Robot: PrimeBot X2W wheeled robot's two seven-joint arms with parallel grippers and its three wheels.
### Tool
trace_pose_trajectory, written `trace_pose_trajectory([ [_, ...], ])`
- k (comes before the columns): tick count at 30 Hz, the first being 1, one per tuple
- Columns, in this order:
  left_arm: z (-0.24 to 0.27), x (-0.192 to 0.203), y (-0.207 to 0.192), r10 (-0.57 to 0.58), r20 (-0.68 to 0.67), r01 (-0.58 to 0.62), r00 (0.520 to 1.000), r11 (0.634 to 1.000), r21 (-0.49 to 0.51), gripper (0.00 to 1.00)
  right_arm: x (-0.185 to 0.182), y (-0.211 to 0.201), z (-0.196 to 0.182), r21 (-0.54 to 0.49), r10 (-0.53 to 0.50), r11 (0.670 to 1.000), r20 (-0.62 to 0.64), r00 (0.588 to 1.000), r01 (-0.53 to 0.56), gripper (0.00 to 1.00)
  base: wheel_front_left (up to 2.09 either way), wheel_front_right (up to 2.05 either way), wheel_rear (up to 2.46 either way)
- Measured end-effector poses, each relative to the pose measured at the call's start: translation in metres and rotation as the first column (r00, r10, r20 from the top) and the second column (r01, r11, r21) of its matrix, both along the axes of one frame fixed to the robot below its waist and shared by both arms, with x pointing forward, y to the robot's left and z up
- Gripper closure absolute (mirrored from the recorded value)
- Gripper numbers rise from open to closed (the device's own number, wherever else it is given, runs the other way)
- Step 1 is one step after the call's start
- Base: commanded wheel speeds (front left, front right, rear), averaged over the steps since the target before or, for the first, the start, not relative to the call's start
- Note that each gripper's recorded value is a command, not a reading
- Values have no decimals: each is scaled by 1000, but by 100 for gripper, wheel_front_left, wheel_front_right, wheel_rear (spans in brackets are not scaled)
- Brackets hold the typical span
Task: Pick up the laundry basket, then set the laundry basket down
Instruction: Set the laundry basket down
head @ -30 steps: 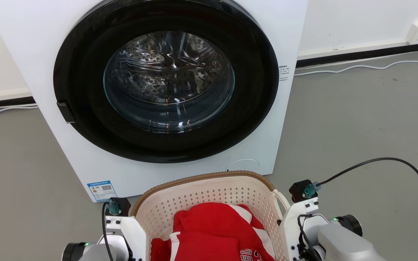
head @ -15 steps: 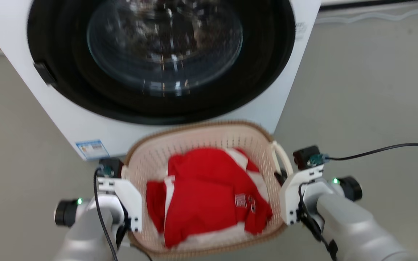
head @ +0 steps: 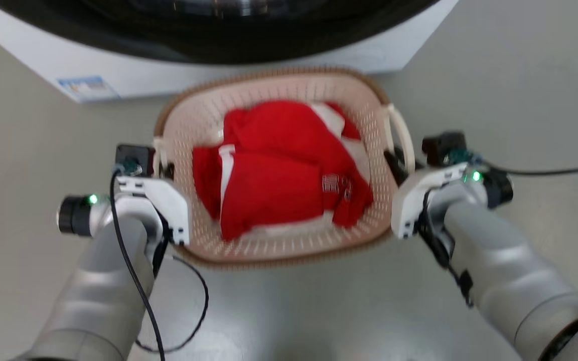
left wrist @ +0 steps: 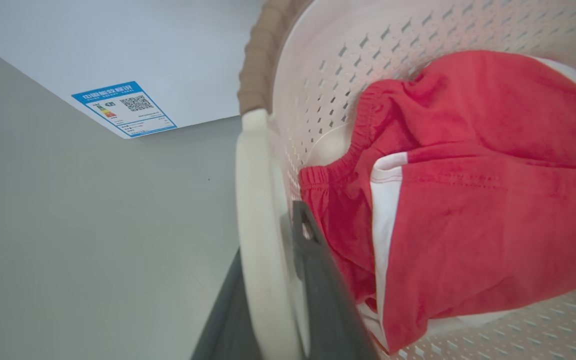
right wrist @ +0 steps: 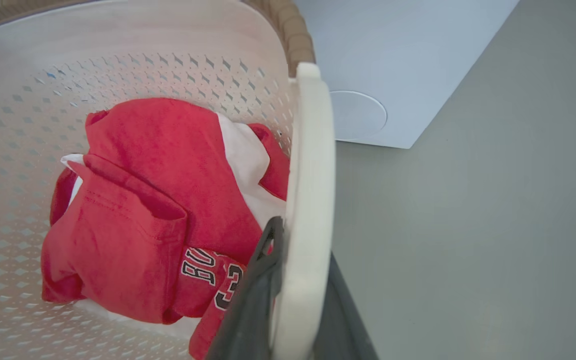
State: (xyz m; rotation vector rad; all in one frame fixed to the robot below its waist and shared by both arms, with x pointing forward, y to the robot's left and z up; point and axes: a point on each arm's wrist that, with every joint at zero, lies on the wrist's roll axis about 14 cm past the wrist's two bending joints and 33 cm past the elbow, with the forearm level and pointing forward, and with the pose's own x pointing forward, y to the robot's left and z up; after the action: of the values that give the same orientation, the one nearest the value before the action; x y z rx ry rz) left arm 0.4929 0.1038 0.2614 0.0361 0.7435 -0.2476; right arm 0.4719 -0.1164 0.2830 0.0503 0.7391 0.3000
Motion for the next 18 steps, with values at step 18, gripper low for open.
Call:
trace_pose_trajectory([
  [18,-106,25,4,47,-75,-48,996,999,-2,100,34,-9,-104,2,-9,1000,-59,998,9,100,0,0,0],
])
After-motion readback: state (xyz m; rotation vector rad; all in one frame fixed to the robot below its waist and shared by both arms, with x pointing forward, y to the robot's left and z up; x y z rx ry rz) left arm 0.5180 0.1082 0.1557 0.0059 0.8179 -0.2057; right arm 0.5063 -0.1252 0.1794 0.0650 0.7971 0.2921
